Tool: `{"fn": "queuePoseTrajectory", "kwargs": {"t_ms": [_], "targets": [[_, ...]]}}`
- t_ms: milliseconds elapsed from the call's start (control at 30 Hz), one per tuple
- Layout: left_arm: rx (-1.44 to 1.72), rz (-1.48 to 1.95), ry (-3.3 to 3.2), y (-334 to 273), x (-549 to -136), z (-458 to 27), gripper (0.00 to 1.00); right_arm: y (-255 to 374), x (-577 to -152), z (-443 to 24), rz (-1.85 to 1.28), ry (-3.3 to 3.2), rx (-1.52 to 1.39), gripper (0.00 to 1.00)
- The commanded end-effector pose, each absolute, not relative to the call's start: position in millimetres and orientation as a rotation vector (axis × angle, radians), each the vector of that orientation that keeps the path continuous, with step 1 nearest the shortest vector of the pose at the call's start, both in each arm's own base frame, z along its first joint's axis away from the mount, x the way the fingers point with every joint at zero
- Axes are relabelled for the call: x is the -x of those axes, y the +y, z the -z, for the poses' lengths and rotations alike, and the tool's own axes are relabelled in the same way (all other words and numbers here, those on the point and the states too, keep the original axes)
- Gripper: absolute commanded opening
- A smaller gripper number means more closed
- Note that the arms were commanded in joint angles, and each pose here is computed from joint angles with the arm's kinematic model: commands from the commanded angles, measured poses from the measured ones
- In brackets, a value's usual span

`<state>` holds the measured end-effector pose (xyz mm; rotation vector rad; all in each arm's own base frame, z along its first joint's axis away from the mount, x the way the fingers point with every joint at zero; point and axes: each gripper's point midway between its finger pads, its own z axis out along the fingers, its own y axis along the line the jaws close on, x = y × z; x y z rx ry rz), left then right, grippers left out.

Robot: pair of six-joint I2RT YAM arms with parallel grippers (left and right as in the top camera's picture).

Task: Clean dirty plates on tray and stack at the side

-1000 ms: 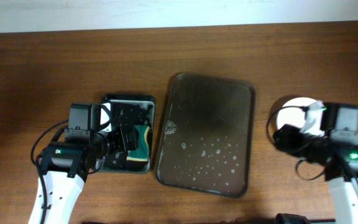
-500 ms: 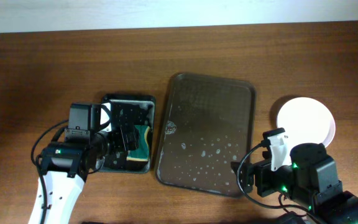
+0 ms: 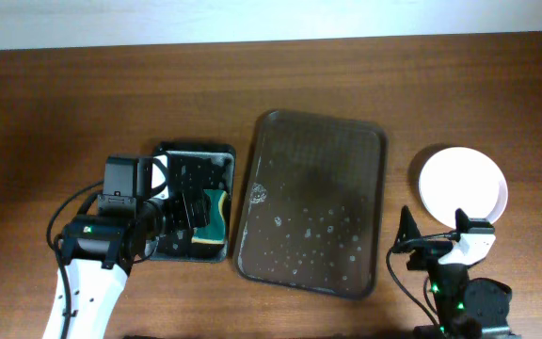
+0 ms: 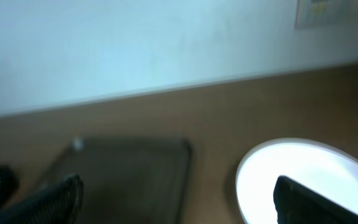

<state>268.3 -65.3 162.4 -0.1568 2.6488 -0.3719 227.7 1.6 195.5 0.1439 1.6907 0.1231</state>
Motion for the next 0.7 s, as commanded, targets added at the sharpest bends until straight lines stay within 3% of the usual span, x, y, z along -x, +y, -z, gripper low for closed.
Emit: {"fn": "queuePoseTrajectory", "kwargs": {"t_ms": [0,267,500,667], "targets": [[0.142,0.384,2.629,-66.5,-271.1,-169.2,0.99,-0.5,-239.3,-186.0,-0.113,1.617,-0.139,0.99],[0.142,0.384,2.629,-66.5,-271.1,-169.2,0.99,-1.8,-246.2,-155.2,-0.106,1.646,-0.146,0.99],[0.142,0.385,2.628,-66.6,-270.7,-169.3,0.99,-1.7,-246.2,-155.0,-0.106,1.647,-0.146,0.99],[0.154,0.273,2.335,-44.0,-264.3,-213.2,0.99,-1.7,-246.2,-154.9,-0.106,1.647,-0.146,0.99]]}}
